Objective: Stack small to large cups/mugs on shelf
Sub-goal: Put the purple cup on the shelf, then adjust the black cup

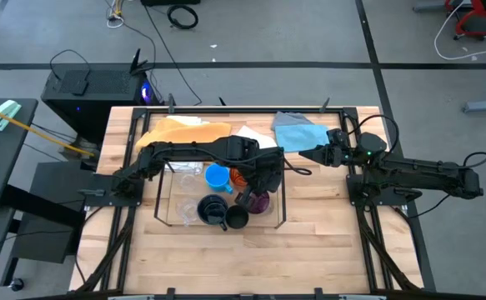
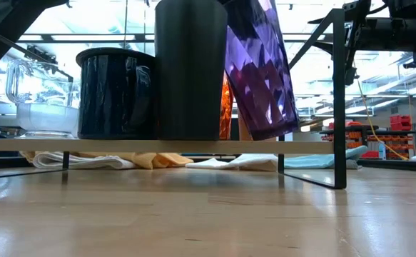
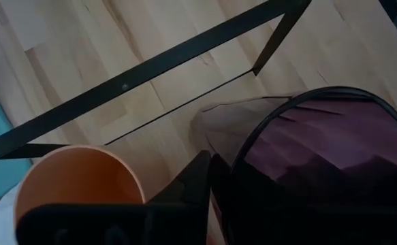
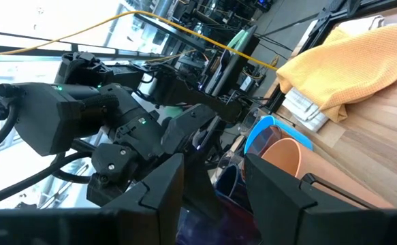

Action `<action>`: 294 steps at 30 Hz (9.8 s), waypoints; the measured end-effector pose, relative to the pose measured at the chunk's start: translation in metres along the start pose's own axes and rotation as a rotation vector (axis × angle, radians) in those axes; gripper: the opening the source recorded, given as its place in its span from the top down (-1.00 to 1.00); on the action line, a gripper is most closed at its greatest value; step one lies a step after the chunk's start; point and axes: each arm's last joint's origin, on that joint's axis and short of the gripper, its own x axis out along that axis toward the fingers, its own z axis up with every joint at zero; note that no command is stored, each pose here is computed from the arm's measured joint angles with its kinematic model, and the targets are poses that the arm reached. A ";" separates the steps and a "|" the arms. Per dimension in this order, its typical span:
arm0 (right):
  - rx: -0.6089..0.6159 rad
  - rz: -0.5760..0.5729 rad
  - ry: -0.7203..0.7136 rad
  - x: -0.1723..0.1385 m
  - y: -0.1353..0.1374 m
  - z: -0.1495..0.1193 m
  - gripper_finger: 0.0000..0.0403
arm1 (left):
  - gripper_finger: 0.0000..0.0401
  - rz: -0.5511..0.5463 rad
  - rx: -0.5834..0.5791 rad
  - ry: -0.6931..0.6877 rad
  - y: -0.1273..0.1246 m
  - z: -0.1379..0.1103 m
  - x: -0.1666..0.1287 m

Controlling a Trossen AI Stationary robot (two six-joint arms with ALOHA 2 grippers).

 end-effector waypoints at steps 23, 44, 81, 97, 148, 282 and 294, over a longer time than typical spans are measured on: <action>0.000 0.000 0.000 0.000 0.000 0.000 0.21 | 0.70 -0.014 0.007 -0.032 0.000 0.002 0.000; -0.001 0.000 0.000 0.000 0.000 0.000 0.21 | 0.46 -0.010 0.025 -0.042 0.000 0.003 0.000; -0.008 0.000 0.000 0.000 0.000 0.000 0.21 | 0.06 0.001 0.049 -0.062 0.001 0.005 0.000; -0.019 -0.001 0.000 0.000 0.000 0.000 0.21 | -0.19 0.017 0.048 -0.069 0.002 0.006 0.000; -0.016 -0.008 -0.013 0.000 0.000 0.000 0.21 | -0.15 0.062 0.057 -0.072 0.005 0.008 -0.001; -0.050 -0.015 0.098 0.000 -0.004 -0.005 0.21 | 0.97 0.013 -0.614 0.118 -0.114 -0.001 0.020; -0.050 -0.015 0.098 0.000 -0.004 -0.005 0.21 | 0.95 0.022 -0.608 0.116 -0.108 -0.002 0.020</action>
